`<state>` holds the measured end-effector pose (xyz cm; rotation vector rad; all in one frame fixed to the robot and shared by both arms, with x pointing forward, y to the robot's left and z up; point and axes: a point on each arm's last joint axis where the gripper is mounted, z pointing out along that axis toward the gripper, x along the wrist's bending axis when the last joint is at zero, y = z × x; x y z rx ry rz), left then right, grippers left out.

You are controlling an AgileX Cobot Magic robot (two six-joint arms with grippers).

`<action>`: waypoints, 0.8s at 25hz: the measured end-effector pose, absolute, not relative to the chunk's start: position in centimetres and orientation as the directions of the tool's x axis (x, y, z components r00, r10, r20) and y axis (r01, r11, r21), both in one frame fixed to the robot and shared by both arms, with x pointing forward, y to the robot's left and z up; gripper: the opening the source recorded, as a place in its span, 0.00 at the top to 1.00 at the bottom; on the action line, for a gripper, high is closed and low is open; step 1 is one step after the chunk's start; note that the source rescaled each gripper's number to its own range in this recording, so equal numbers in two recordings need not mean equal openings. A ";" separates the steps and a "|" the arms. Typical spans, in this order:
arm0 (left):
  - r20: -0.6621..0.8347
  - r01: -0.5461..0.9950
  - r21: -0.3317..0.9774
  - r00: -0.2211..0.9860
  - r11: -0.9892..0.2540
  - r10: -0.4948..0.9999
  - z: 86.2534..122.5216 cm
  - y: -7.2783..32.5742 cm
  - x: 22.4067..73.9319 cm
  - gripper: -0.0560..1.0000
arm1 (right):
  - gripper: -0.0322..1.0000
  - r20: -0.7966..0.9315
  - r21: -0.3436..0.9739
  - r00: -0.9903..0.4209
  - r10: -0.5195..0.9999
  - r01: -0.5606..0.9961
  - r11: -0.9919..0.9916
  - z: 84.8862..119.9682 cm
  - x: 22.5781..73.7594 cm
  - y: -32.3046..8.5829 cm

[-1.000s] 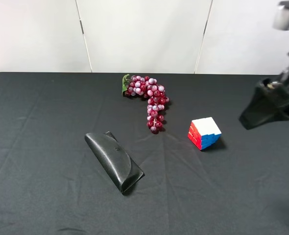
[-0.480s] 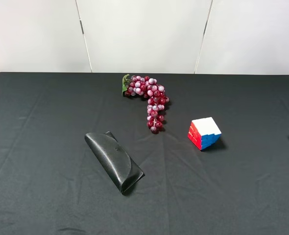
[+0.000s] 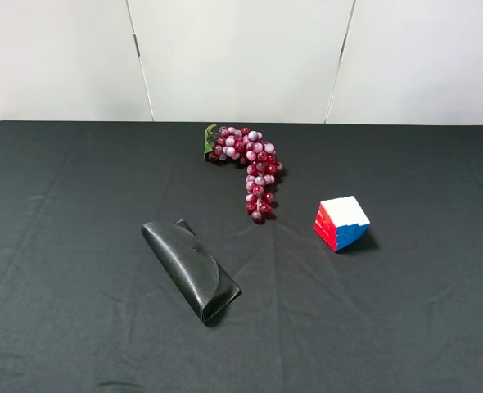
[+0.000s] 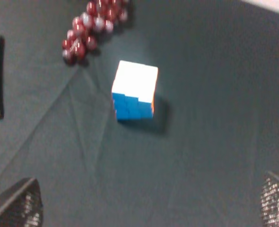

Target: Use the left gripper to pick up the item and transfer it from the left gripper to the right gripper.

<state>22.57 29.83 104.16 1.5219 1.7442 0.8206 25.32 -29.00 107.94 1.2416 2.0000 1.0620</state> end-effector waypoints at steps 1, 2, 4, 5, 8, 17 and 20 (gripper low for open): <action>-0.082 0.569 0.813 -0.093 0.121 0.992 104.2 29.8 22.6 0.03 | 0.01 -0.044 0.853 -0.418 0.907 0.457 0.252 107.6 25.0 -29.1; -0.082 0.569 0.813 -0.093 0.121 0.992 104.2 29.8 22.6 0.03 | 0.01 -0.039 0.861 -0.415 0.909 0.447 0.242 107.3 24.6 -29.3; -0.082 0.569 0.813 -0.093 0.121 0.992 104.2 29.8 22.6 0.03 | 0.01 -0.025 0.870 -0.407 0.913 0.440 0.220 106.5 24.2 -29.4; -0.082 0.569 0.813 -0.093 0.121 0.992 104.2 29.8 22.6 0.03 | 0.01 -0.022 0.875 -0.405 0.914 0.434 0.214 106.2 24.0 -29.5; -0.082 0.569 0.813 -0.093 0.121 0.992 104.2 29.8 22.6 0.03 | 0.01 -0.013 0.892 -0.398 0.917 0.411 0.191 105.5 23.7 -29.6; -0.082 0.569 0.813 -0.093 0.121 0.992 104.2 29.8 22.6 0.03 | 0.01 -0.008 0.904 -0.393 0.920 0.390 0.174 105.5 23.5 -29.7; -0.082 0.569 0.813 -0.093 0.121 0.992 104.2 29.8 22.6 0.03 | 0.01 -0.008 0.907 -0.392 0.920 0.385 0.172 105.5 23.5 -29.7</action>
